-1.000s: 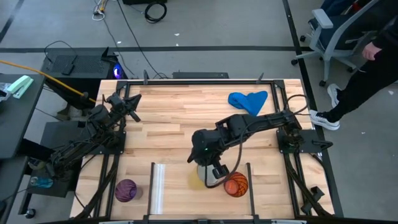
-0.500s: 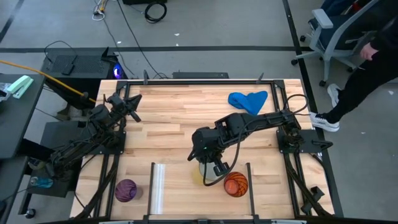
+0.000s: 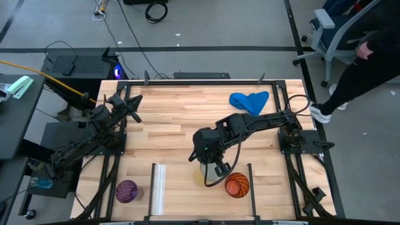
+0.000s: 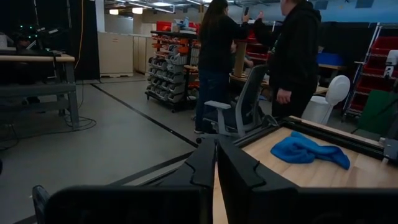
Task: Stack small to large cups/mugs on shelf
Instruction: Put the yellow mug on the shelf
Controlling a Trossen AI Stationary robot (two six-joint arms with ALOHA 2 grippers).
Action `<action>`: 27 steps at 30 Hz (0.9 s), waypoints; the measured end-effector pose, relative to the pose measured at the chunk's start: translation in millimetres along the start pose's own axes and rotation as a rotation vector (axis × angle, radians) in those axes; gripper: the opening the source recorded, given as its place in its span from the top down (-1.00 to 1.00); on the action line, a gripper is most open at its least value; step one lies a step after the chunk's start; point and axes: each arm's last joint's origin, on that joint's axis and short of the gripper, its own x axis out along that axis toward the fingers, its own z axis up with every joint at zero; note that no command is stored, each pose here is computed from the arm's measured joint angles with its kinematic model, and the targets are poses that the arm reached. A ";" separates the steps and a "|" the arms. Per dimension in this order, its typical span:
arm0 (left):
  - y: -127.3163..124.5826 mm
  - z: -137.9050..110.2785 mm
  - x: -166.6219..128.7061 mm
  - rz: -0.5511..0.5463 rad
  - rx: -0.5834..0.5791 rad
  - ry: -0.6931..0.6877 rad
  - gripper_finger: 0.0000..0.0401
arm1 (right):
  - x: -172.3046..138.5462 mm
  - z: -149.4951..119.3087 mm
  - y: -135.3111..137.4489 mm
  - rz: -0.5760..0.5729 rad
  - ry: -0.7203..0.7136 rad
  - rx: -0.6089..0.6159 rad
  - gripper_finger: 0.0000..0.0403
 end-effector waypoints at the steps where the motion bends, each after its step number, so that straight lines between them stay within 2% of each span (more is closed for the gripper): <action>1: 0.0 0.0 0.0 0.000 0.000 0.000 0.88 | 1.4 0.1 -0.1 0.002 0.005 -0.003 0.92; 13: 0.0 -0.5 0.4 0.001 0.006 0.006 0.87 | 7.0 1.3 -1.2 0.005 0.015 -0.013 0.92; 21: 0.0 -0.7 0.5 0.001 0.007 0.008 0.90 | 8.9 6.3 0.3 0.030 -0.033 -0.025 0.75; 27: 0.0 -0.7 0.5 0.001 0.009 0.008 0.86 | 9.0 7.7 -0.1 0.023 -0.046 -0.025 0.73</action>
